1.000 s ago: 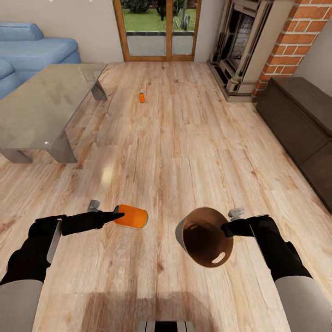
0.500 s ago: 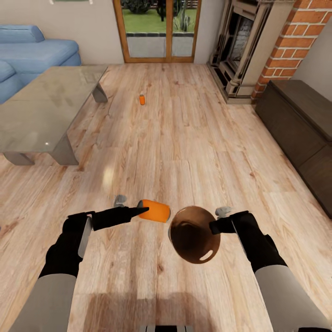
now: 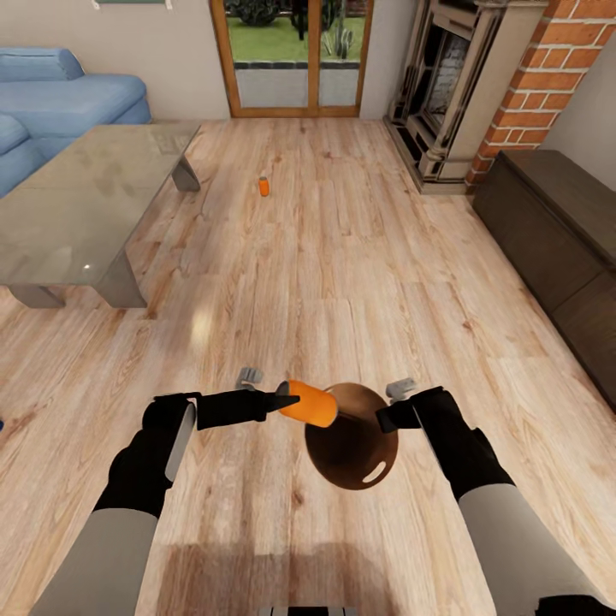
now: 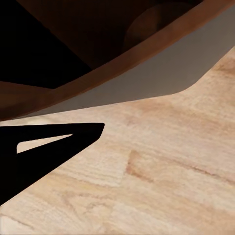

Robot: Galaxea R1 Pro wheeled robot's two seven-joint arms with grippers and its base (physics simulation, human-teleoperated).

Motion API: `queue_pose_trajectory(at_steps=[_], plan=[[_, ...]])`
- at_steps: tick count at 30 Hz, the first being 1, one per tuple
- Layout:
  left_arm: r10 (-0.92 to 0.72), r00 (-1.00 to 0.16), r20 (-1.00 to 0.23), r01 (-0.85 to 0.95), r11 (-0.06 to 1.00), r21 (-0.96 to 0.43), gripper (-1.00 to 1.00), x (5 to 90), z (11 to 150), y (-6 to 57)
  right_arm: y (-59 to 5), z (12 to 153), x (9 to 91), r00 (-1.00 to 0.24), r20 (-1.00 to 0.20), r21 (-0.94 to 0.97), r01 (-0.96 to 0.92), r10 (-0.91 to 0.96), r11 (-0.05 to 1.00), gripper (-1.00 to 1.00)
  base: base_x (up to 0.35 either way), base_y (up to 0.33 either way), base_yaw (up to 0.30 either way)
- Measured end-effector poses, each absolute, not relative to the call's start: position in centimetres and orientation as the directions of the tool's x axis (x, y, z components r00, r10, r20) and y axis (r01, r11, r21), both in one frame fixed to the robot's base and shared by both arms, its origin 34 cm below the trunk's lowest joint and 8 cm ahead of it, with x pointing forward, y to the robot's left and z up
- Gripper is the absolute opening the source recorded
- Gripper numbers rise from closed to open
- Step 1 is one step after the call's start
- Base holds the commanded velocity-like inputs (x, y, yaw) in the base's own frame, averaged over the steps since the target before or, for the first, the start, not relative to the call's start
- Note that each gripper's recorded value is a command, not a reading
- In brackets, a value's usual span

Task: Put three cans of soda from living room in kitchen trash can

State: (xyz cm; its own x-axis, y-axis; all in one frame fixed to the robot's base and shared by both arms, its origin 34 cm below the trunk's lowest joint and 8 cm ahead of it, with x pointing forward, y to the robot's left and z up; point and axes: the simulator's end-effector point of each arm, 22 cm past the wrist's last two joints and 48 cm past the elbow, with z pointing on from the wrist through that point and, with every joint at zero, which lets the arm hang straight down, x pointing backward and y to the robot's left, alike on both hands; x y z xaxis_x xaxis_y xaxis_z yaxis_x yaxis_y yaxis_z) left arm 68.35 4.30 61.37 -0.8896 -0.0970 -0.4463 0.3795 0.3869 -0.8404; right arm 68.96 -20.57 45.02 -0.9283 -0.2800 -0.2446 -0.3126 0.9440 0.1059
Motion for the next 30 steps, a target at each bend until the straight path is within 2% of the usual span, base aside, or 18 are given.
queue_pose_trajectory(at_steps=[5, 15, 18, 21, 30], plan=[[-0.089, -0.893, -0.442, 0.374, 0.4, -0.837, -1.0, 68.3, 61.0, 4.0, -19.8, 45.0, 68.9, -0.929, -0.243, 0.119, -0.314, -0.279, 0.942, -1.0, 0.0, 0.0, 0.0], [0.042, -0.899, -0.437, 0.391, 0.528, -0.754, -1.0, 66.9, 57.3, 1.1, -18.8, 45.1, 69.6, -0.92, -0.254, 0.075, -0.327, -0.299, 0.942, -1.0, 0.0, 0.0, 0.0], [0.075, -0.91, -0.409, 0.376, 0.565, -0.734, -1.0, 66.0, 55.4, 0.6, -18.8, 44.2, 68.6, -0.929, -0.216, 0.061, -0.319, -0.299, 0.946, -1.0, 0.0, 0.0, 0.0], [0.139, -0.908, -0.395, 0.389, 0.626, -0.676, -1.0, 65.0, 53.1, -0.2, -19.5, 43.3, 67.3, -0.939, -0.155, 0.017, -0.315, -0.308, 0.949, -1.0, 0.0, 0.0, 0.0], [0.245, -0.881, -0.405, 0.453, 0.685, -0.571, -1.0, 63.8, 51.2, -2.1, -19.6, 44.2, 68.5, -0.931, -0.173, -0.057, -0.317, -0.323, 0.947, -1.0, 0.0, 0.0, 0.0]])
